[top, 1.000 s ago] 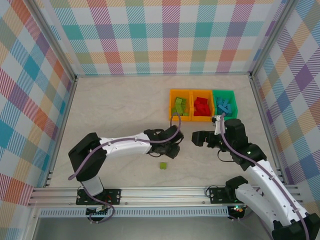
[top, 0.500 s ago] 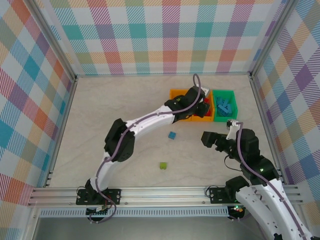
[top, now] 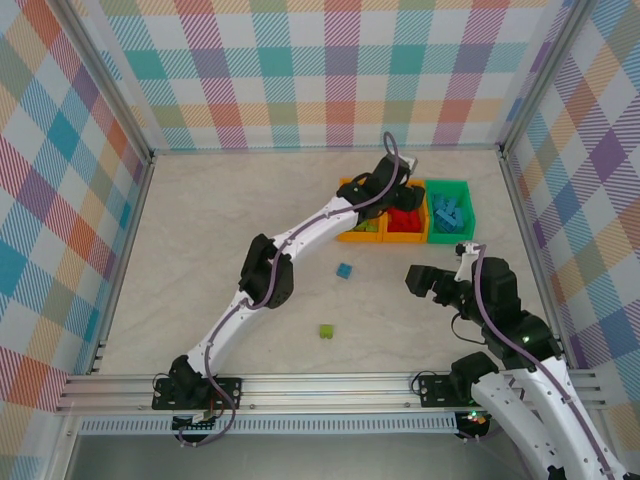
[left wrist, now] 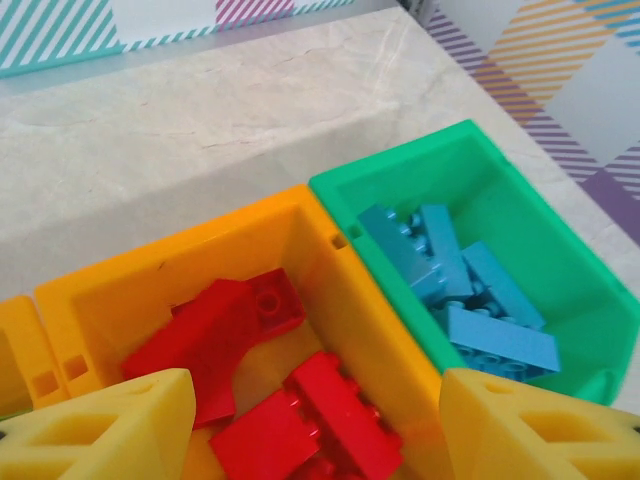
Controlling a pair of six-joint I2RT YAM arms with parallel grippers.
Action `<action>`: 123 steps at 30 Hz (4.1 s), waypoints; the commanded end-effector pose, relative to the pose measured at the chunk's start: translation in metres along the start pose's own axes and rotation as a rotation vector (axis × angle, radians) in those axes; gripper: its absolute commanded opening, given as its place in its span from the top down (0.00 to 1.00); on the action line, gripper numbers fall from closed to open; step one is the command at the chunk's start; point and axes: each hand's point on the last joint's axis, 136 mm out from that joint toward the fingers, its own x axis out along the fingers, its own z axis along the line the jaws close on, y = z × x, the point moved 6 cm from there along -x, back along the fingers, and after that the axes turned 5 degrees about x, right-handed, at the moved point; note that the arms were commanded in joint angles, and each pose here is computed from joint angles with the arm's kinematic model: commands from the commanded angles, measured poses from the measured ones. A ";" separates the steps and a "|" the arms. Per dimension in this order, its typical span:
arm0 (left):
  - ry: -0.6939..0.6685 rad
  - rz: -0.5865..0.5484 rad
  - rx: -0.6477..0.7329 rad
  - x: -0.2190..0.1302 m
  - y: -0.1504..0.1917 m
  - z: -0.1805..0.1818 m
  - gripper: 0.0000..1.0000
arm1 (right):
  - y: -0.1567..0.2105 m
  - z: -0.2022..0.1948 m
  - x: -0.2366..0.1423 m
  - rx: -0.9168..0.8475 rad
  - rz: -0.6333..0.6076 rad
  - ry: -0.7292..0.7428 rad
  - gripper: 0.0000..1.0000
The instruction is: Sort the legos into containers by color
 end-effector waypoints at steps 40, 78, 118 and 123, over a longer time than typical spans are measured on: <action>0.037 0.115 0.787 -0.396 0.191 0.065 0.24 | 0.068 0.082 0.243 -0.211 0.371 0.363 0.04; 0.345 0.065 1.029 -0.386 0.239 0.045 0.00 | 0.050 0.052 0.195 -0.176 0.189 0.305 0.91; 0.221 -0.027 0.748 -0.378 0.202 0.067 0.00 | -0.178 -0.103 0.166 0.127 -0.129 0.385 0.47; 0.243 0.009 0.887 -0.379 0.215 0.069 0.00 | -0.129 -0.054 0.136 0.050 -0.030 0.137 0.46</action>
